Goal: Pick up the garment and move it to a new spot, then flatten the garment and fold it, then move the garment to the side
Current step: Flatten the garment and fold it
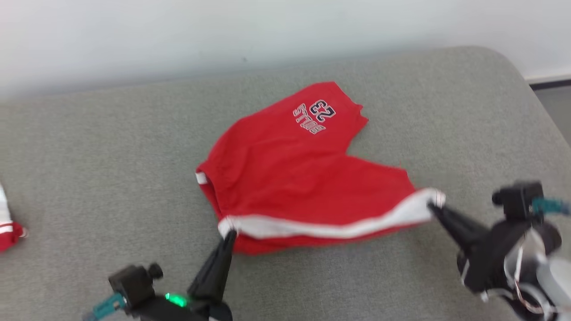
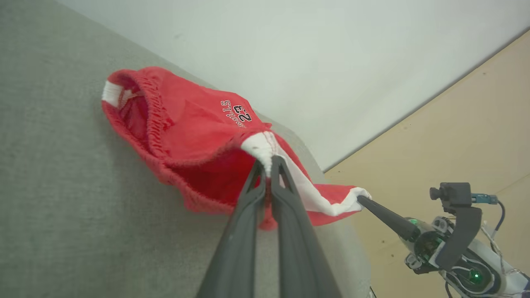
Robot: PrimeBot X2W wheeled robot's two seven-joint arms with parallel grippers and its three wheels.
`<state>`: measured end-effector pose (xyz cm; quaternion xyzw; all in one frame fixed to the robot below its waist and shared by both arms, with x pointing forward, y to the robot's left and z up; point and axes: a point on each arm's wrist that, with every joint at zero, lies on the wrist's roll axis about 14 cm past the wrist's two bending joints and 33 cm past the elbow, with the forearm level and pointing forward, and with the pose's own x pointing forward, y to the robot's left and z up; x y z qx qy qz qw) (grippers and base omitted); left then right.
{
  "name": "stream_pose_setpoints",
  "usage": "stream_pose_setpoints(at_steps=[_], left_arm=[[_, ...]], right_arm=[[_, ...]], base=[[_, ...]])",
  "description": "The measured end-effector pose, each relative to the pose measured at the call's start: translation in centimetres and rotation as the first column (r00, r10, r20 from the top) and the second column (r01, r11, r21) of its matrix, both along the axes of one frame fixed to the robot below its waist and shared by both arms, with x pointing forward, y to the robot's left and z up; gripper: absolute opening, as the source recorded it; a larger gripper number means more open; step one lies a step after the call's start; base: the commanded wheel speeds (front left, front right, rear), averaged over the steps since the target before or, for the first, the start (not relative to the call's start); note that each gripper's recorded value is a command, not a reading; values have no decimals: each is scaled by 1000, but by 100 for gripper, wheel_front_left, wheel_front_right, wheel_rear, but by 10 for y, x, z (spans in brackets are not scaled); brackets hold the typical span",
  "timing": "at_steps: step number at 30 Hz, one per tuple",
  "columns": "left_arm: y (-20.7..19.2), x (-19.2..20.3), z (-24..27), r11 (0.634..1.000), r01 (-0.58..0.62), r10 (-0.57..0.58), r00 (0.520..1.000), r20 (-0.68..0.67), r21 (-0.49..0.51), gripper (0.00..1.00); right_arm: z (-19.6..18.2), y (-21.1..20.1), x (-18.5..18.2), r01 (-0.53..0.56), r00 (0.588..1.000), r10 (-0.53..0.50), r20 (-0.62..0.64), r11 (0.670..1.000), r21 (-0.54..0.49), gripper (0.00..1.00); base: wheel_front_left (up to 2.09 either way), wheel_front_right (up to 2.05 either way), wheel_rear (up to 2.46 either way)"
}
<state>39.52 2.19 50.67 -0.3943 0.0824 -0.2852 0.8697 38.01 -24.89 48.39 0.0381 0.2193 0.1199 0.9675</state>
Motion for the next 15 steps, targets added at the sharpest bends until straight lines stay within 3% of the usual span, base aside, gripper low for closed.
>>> stream_pose_setpoints(at_steps=[5,15], left_arm=[[14,-29,-38,993,25,-16,997,-81,118,0],[25,-60,-68,985,51,-19,982,-187,167,0]], right_arm=[[-41,1,-57,45,978,-28,-209,996,79,0],[-69,7,-123,122,900,-49,-433,982,141,0]], base=[[0,0,0],[0,0,0]])
